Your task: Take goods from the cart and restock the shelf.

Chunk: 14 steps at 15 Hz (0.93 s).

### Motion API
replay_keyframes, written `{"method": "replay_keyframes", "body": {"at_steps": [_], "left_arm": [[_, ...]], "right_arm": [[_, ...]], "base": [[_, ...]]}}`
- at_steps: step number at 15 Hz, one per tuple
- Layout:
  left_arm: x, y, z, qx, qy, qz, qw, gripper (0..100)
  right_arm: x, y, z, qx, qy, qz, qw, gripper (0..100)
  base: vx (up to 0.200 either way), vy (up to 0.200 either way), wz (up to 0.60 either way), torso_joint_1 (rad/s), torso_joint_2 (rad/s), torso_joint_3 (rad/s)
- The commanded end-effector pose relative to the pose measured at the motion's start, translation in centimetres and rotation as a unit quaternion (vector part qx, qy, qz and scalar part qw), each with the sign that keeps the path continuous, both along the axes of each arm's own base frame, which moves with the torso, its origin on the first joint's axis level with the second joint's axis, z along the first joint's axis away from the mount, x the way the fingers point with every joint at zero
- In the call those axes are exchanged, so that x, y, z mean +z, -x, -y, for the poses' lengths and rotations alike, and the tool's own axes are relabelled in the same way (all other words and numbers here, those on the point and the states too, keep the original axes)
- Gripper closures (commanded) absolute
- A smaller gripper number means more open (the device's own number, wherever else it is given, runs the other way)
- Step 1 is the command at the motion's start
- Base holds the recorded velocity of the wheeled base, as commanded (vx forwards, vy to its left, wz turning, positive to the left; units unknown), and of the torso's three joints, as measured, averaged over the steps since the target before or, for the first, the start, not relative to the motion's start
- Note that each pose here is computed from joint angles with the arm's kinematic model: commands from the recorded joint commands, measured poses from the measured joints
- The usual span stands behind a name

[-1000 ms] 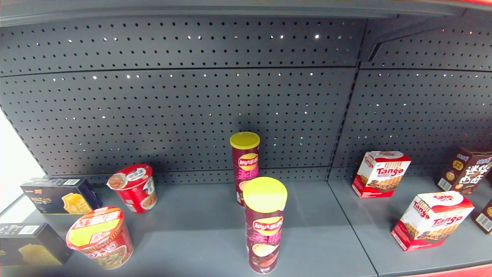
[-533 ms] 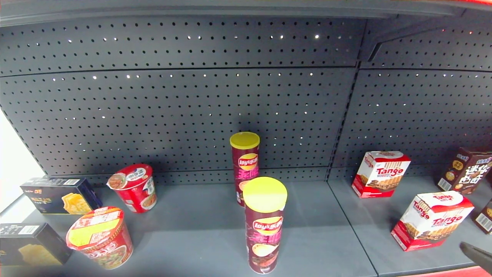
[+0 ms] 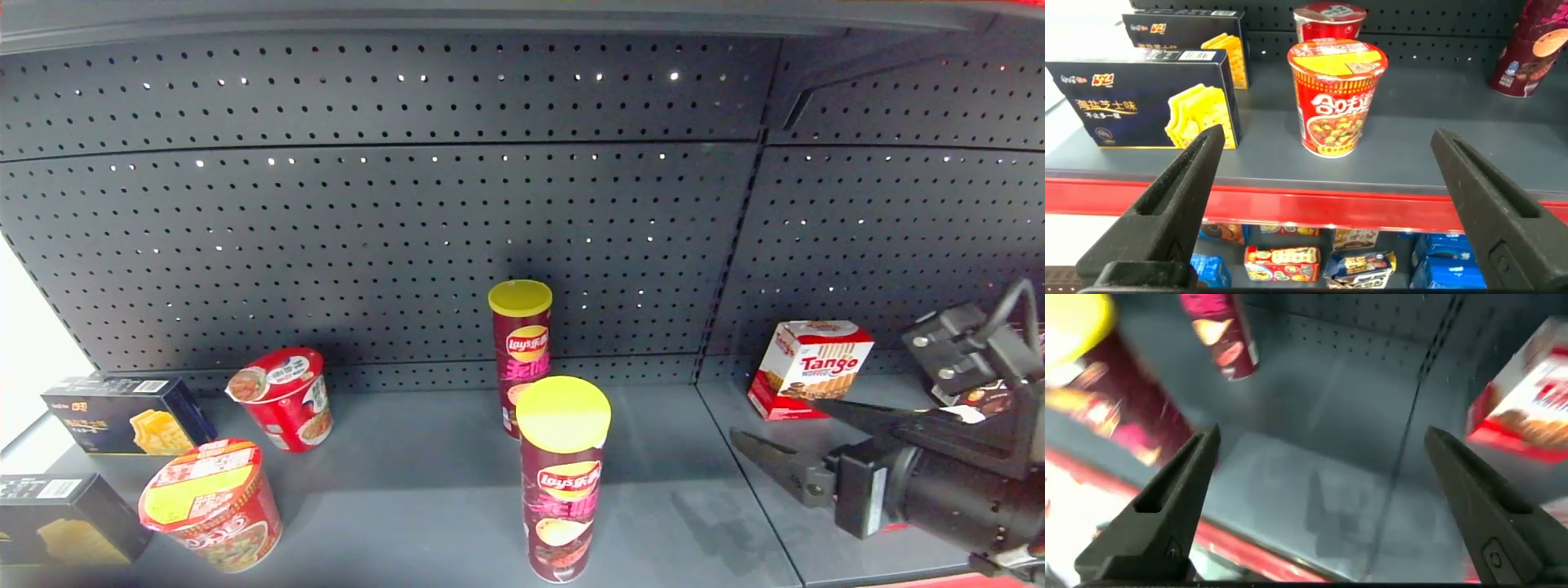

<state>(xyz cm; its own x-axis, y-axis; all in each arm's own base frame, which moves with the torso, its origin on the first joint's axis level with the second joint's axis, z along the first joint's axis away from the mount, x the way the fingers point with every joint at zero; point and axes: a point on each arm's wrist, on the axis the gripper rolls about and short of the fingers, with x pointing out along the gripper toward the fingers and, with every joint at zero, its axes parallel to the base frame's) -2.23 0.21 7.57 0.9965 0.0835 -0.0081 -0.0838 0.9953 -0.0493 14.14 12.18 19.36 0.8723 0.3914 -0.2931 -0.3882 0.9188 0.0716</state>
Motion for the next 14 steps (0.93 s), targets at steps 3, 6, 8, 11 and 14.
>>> {"method": "replay_keyframes", "body": {"at_steps": [3,6,8,11,14], "left_arm": [[0.0,0.0,0.0,0.000,0.000,-0.001,1.0000,0],[0.0,0.0,0.0,0.000,0.000,-0.001,1.0000,0],[0.0,0.0,0.0,0.000,0.000,-0.001,1.0000,0],[0.0,0.0,0.0,0.000,0.000,-0.001,1.0000,0],[0.0,0.0,0.0,0.000,0.000,-0.001,1.0000,0]], "right_arm": [[-3.9,-1.5,-2.5,-0.005,0.027,-0.073,0.997,0],[-6.1,-2.5,-3.4,-0.019,0.026,-0.088,0.996,0],[-6.8,-2.8,-4.0,-0.016,0.026,-0.090,0.995,0],[-7.4,-3.1,-5.3,-0.009,0.016,-0.100,0.995,0],[-8.4,-2.8,-6.6,-0.009,0.022,-0.110,0.994,0]], "base": [[0.000,0.000,0.00,0.000,0.00,0.000],[0.000,0.000,0.00,0.000,0.00,0.000],[0.000,0.000,0.00,0.000,0.00,0.000],[0.000,0.000,0.00,0.000,0.00,0.000],[0.000,0.000,0.00,0.000,0.00,0.000]]}}
